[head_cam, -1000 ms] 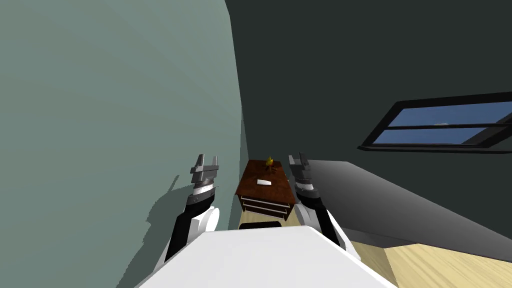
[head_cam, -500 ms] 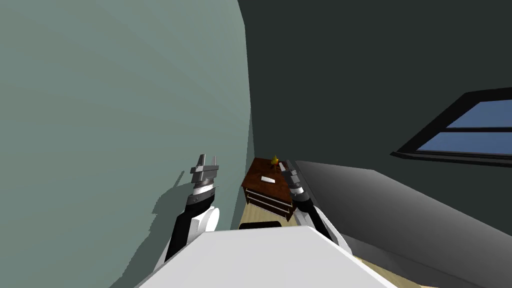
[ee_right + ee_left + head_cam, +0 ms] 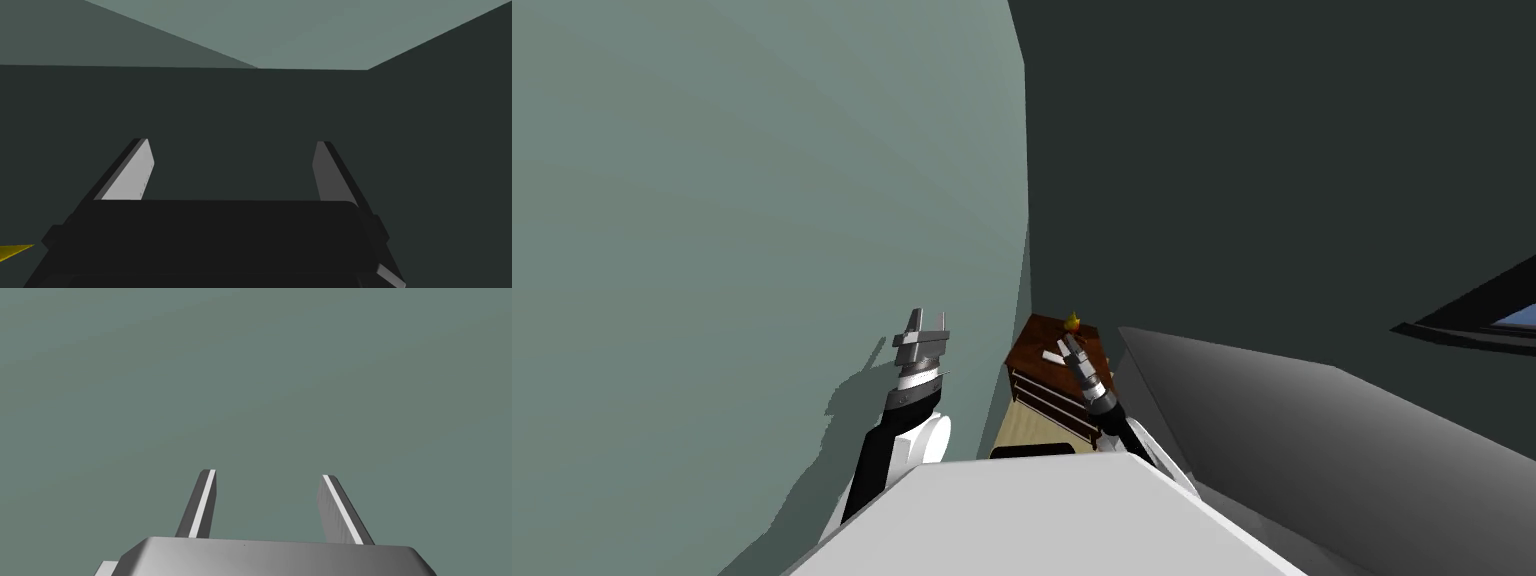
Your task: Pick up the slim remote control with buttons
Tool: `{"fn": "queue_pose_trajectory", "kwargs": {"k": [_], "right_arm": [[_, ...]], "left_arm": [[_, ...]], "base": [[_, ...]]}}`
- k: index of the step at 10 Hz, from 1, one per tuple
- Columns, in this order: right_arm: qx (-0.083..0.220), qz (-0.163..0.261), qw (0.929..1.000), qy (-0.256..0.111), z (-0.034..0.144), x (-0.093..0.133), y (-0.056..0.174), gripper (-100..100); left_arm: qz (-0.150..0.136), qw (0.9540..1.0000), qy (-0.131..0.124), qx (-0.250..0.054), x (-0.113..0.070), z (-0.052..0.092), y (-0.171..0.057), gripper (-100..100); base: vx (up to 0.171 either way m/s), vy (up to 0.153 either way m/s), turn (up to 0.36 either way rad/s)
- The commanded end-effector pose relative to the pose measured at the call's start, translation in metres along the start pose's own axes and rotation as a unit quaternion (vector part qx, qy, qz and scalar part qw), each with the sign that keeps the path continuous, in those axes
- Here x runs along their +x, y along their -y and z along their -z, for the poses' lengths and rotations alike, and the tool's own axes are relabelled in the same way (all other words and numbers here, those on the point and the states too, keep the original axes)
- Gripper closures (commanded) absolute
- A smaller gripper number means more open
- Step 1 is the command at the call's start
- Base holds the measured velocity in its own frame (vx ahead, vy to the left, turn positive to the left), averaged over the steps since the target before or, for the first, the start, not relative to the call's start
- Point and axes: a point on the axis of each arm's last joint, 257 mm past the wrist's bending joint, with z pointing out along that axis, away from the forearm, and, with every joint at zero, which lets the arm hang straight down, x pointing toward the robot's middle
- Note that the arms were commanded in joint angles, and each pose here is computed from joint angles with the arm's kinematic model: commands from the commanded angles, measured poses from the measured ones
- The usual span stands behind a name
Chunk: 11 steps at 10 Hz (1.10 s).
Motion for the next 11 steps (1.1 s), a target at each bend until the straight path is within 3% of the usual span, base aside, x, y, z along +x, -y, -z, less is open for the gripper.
{"fn": "queue_pose_trajectory", "kwargs": {"k": [1, 5, 7, 9, 11], "right_arm": [[0.02, -0.01, 0.9996, -0.018, 0.015, 0.016, 0.013, -100], [0.104, -0.031, 0.989, -0.1, 0.064, 0.064, 0.077, -100], [0.111, -0.034, 0.988, -0.102, 0.068, 0.068, 0.082, -100], [0.161, -0.039, 0.9742, -0.154, 0.106, 0.092, 0.113, -100], [0.179, -0.044, 0.9698, -0.16, 0.12, 0.099, 0.125, -100]], "left_arm": [[0.0, 1.0, 0.0, 0.0, 0.0, 0.0, 0.0, 0], [0.0, 1.0, 0.0, 0.0, 0.0, 0.0, 0.0, 0], [0.0, 1.0, 0.0, 0.0, 0.0, 0.0, 0.0, 0], [0.0, 1.0, 0.0, 0.0, 0.0, 0.0, 0.0, 0], [0.0, 1.0, 0.0, 0.0, 0.0, 0.0, 0.0, 0]], "base": [[-0.06, -0.026, 0.161], [-0.065, -0.009, 0.306], [-0.025, -0.006, 0.073], [-0.033, -0.003, 0.407], [-0.033, -0.012, 0.094]]}}
